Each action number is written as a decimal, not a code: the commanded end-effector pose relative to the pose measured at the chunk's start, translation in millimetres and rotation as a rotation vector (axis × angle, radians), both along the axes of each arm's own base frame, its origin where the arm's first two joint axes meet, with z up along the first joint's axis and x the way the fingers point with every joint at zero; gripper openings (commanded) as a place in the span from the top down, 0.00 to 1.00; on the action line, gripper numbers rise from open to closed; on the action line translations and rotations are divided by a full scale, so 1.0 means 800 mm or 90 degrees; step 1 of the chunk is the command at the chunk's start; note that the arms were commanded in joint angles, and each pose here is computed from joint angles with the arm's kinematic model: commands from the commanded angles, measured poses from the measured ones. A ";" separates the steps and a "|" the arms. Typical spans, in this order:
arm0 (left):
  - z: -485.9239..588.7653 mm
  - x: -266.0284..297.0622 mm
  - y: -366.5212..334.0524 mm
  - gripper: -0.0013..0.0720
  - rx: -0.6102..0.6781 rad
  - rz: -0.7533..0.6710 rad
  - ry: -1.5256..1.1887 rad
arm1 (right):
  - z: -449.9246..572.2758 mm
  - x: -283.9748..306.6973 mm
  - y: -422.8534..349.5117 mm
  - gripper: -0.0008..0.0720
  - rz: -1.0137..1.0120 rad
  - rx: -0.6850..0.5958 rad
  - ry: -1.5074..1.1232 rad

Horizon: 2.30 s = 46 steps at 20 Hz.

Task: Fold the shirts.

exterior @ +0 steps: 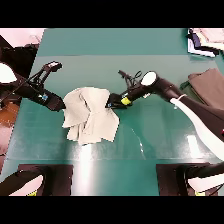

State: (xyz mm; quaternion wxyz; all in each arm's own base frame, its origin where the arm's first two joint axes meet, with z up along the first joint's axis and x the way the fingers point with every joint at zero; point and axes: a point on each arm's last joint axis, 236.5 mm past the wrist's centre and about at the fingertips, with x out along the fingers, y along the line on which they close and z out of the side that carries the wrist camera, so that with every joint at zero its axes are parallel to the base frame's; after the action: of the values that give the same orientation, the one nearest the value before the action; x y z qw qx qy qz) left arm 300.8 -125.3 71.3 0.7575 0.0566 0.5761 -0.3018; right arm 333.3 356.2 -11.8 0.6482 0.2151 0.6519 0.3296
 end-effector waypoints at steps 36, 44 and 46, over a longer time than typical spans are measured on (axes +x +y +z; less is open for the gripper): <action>0.103 0.022 -0.006 0.95 -0.023 0.009 -0.093 | -0.088 -0.054 -0.012 0.97 0.169 -0.097 0.010; 0.131 0.032 0.057 0.95 0.115 0.035 -0.144 | 0.112 0.023 -0.105 0.97 0.047 -0.076 -0.245; 0.171 0.039 0.055 0.95 0.102 0.044 -0.194 | 0.200 0.043 -0.153 0.97 -0.037 -0.055 -0.349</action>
State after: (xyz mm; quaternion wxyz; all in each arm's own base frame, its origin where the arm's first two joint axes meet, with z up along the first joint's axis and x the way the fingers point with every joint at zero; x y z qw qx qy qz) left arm 326.9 -92.9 179.0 0.8201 0.1254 0.5033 -0.2417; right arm 352.2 280.2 71.8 0.7506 0.0973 0.5491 0.3545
